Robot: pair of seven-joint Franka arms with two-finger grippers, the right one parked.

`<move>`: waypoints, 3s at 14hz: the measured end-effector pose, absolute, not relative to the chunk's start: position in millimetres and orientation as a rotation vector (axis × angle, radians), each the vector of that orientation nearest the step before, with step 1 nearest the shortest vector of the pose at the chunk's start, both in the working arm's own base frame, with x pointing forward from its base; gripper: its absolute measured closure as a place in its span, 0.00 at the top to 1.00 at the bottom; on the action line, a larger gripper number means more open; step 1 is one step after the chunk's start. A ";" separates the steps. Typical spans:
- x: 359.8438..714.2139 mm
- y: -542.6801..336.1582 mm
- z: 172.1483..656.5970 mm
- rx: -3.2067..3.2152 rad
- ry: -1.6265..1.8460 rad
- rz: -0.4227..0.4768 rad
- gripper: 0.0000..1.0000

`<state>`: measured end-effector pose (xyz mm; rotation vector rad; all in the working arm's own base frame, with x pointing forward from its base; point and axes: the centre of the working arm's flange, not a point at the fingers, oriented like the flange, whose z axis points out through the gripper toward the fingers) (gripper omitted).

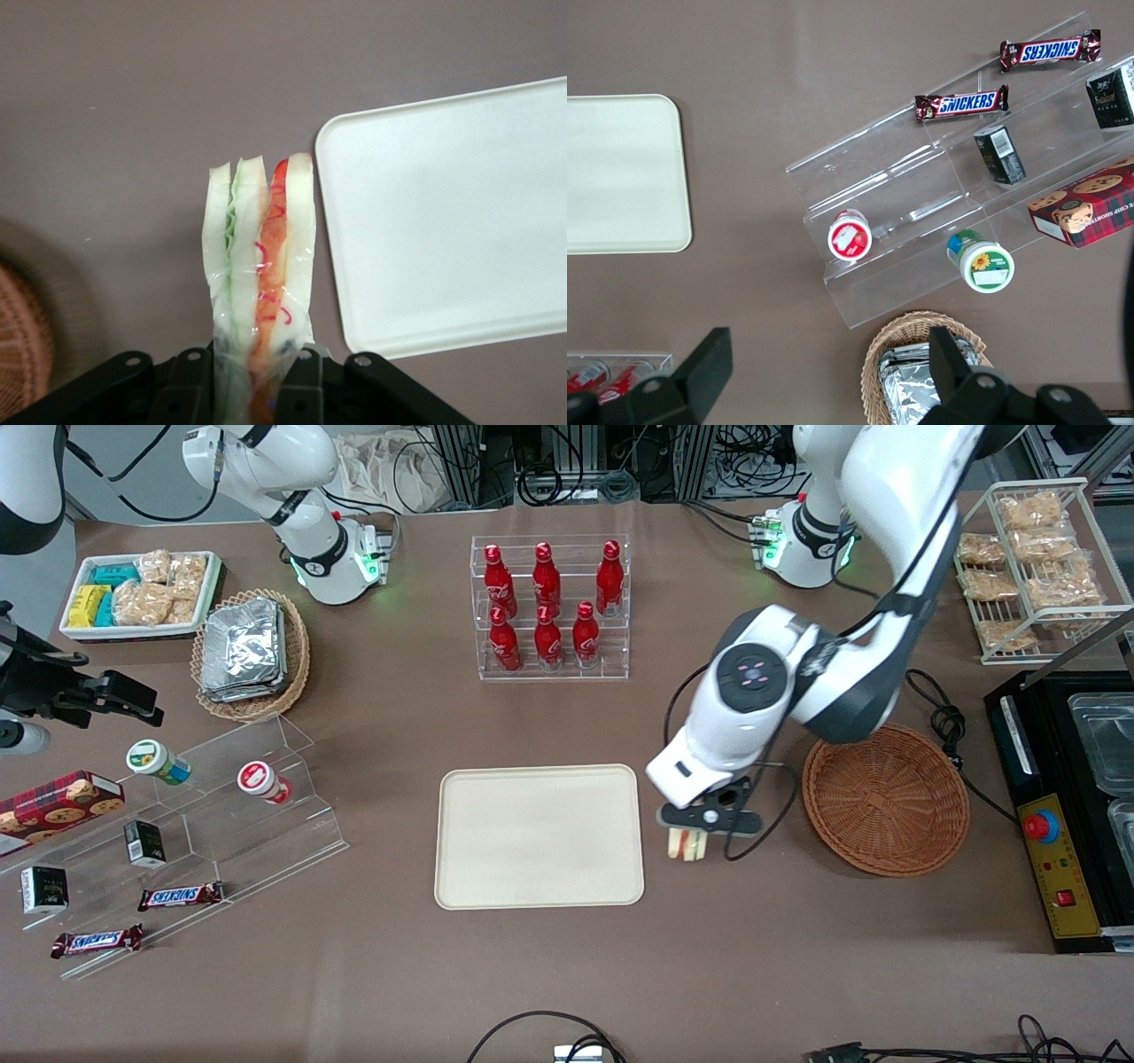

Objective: Place sandwich from basket to tray
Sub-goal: 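Carry the sandwich with the left gripper over to the cream tray, then lower the sandwich onto the tray and open the left gripper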

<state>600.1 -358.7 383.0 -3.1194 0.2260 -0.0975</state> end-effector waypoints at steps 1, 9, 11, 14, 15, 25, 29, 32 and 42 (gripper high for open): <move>599.5 -371.7 372.9 -3.115 0.220 -0.095 0.18; 595.3 -438.3 313.8 -3.106 0.221 -0.048 0.17; 591.4 -455.5 293.9 -3.092 0.227 -0.050 0.17; 589.1 -468.5 268.5 -3.088 0.237 -0.026 0.17; 588.5 -470.1 262.5 -3.084 0.242 -0.020 0.17; 577.0 -489.6 220.0 -3.045 0.305 -0.001 0.17; 577.9 -488.5 218.2 -3.033 0.264 -0.024 0.30; 576.9 -489.4 212.2 -3.023 0.191 -0.047 0.55; 610.1 -468.5 292.9 -3.039 -0.146 -0.192 1.00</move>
